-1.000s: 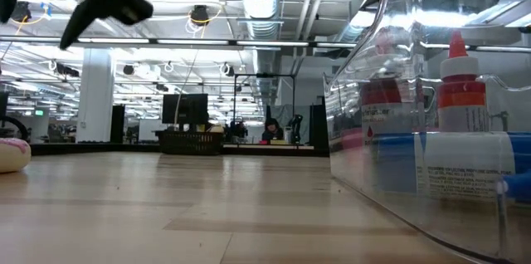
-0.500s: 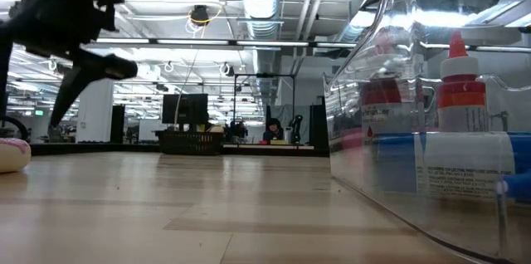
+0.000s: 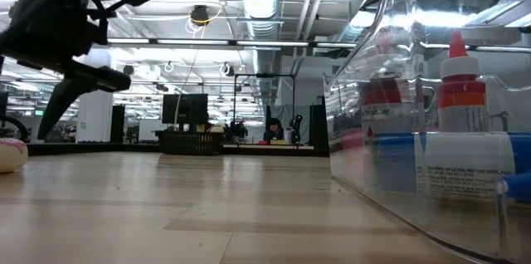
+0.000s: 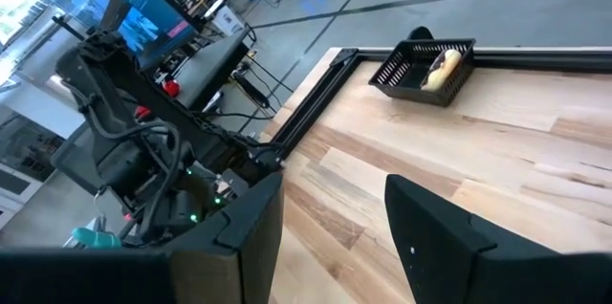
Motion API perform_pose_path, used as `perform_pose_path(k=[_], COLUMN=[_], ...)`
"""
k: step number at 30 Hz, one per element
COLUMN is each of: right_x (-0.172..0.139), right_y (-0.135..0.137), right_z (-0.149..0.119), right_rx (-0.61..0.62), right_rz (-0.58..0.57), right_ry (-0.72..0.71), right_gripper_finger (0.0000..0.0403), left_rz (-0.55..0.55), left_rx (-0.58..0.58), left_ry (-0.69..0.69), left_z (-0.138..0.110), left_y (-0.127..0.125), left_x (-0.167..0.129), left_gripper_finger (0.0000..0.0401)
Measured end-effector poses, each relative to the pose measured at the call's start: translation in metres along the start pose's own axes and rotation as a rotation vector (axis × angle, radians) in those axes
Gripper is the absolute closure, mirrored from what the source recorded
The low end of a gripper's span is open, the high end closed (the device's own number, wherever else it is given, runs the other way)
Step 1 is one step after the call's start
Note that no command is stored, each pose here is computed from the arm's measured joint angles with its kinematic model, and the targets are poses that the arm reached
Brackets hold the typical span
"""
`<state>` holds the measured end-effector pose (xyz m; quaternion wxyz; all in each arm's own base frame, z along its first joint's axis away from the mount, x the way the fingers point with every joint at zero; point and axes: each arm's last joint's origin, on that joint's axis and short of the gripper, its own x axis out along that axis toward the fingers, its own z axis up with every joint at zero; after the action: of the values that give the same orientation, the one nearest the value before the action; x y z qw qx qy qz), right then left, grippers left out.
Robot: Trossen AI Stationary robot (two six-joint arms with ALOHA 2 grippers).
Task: Pick & Place Food Item
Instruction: Put the pink donut into the black bin
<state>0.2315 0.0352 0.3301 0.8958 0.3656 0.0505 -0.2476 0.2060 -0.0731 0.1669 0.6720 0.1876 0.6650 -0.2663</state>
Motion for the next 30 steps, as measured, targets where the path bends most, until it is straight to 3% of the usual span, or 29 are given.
perform_pose_path(k=[7,18,30], right_x=[0.000,0.000,-0.006], right_y=[-0.001,-0.002,0.002], right_z=[0.000,-0.001,-0.007], right_rx=[0.009,-0.003,-0.017], right_rz=[-0.007,-0.026,-0.027], right_ry=[0.003,0.003,-0.012], right_gripper_finger=[0.0226,0.0226,0.0226], left_rz=[-0.051,0.035,0.002], left_rx=[0.038,0.072,0.061], left_ry=[-0.060,-0.105,-0.057], left_z=[0.009,0.016,0.002], left_y=[-0.005,-0.001,-0.003], left_x=[-0.007,-0.008,0.011], left_gripper_finger=[0.0206,0.0206,0.0206])
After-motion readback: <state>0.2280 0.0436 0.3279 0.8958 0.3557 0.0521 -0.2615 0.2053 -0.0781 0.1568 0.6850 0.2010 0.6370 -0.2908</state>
